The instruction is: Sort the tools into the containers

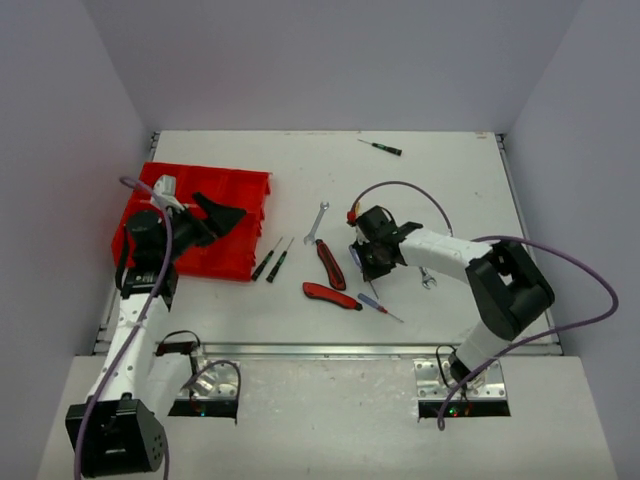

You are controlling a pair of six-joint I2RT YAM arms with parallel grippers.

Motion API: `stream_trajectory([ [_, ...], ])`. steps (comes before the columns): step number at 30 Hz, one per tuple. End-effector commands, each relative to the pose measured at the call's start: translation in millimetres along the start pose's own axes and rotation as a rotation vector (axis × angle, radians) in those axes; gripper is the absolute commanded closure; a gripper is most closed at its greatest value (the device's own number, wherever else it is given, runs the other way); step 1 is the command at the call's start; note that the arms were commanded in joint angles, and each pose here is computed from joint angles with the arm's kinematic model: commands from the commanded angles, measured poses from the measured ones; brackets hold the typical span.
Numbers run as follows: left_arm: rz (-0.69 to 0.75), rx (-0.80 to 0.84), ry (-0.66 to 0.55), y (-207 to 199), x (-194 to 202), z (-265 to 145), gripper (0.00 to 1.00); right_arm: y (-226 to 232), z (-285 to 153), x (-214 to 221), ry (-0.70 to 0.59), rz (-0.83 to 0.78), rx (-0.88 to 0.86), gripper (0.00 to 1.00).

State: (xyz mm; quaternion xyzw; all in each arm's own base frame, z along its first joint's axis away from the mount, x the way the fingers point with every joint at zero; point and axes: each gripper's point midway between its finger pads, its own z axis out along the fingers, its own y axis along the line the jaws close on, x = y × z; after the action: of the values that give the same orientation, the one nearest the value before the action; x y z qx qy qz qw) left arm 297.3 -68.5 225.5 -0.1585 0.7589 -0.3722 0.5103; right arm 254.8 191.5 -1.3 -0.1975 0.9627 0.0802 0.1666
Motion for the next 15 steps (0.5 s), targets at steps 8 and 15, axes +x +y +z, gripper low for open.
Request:
stream_trajectory([
  [8,0.055,0.359,0.186,-123.7,80.5,35.2,0.0,81.0,-122.9,-59.2,-0.441,-0.076,-0.454,1.0],
  [15,-0.04,0.535,0.308,-178.2,125.7,39.2,0.05,120.5,-181.1,-54.6,-0.595,-0.134,-0.745,1.0],
])
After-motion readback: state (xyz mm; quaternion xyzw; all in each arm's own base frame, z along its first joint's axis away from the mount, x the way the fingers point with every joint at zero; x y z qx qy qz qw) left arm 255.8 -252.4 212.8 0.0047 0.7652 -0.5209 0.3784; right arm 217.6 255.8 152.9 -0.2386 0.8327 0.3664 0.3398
